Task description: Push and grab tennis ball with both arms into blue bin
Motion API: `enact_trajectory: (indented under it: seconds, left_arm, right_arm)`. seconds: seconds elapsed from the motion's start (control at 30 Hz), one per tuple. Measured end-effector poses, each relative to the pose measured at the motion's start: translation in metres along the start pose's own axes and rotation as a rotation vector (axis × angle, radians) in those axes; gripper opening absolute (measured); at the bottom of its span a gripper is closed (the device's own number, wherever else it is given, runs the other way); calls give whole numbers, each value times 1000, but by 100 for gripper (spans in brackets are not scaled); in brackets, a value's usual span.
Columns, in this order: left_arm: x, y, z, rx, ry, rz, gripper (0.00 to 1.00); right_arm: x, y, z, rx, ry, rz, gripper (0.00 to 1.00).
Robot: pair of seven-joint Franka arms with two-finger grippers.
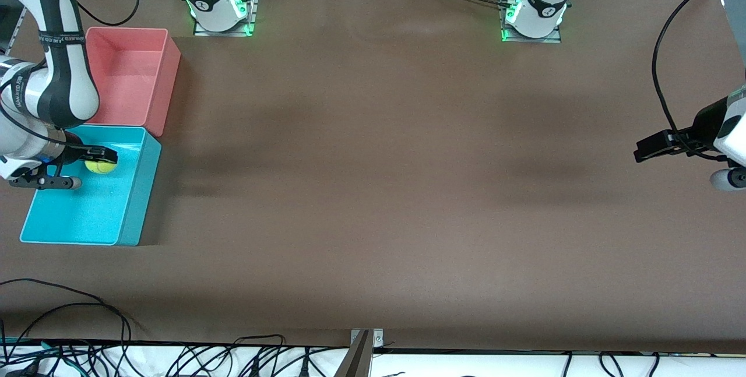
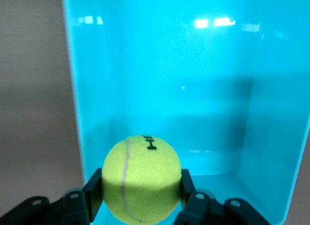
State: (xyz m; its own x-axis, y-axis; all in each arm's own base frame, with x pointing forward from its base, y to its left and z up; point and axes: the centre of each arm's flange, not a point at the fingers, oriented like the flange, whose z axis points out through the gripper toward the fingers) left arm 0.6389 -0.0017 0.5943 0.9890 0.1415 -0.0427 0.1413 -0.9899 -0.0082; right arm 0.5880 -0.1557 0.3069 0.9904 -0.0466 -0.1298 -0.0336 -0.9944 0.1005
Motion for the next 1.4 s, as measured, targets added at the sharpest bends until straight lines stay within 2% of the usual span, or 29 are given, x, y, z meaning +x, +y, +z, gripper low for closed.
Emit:
enact_trajectory:
  seconds: [0.17, 0.4, 0.6, 0.83, 0.93, 0.97, 1.0, 1.03, 1.07, 1.1, 1.4]
  left_arm:
    - [-10, -5, -15, 11, 19, -14, 100]
    - [-26, -16, -22, -39, 4, -56, 100]
    - [-40, -17, -24, -30, 1, -63, 100]
    - [-67, -2, -27, -26, 35, -36, 100]
    - [-78, 3, -24, -27, 33, -24, 100]
    - [-80, 4, -24, -28, 33, -21, 100]
    - [-82, 4, -23, -28, 33, -20, 100]
    - [-83, 5, -23, -28, 34, -19, 100]
    - [-84, 5, -23, -29, 34, -18, 100]
    - [-85, 5, -22, -29, 34, -17, 100]
    - [-81, 7, -22, -31, 50, -16, 100]
  right_arm:
    - [-8, 6, 40, -19, 47, 11, 66]
    - [-32, 0, 96, -38, 87, 10, 66]
    - [-39, -1, 104, -37, 85, 10, 66]
    - [-38, -1, 102, -37, 91, 10, 67]
    - [-38, -1, 101, -37, 94, 10, 76]
    - [-38, -1, 101, -37, 95, 10, 85]
    - [-38, -1, 100, -37, 96, 10, 85]
    - [-38, 0, 100, -38, 98, 11, 89]
    - [-37, 0, 99, -38, 99, 12, 97]
    - [-37, 1, 98, -38, 101, 13, 100]
    - [-32, 3, 82, -36, 123, 16, 100]
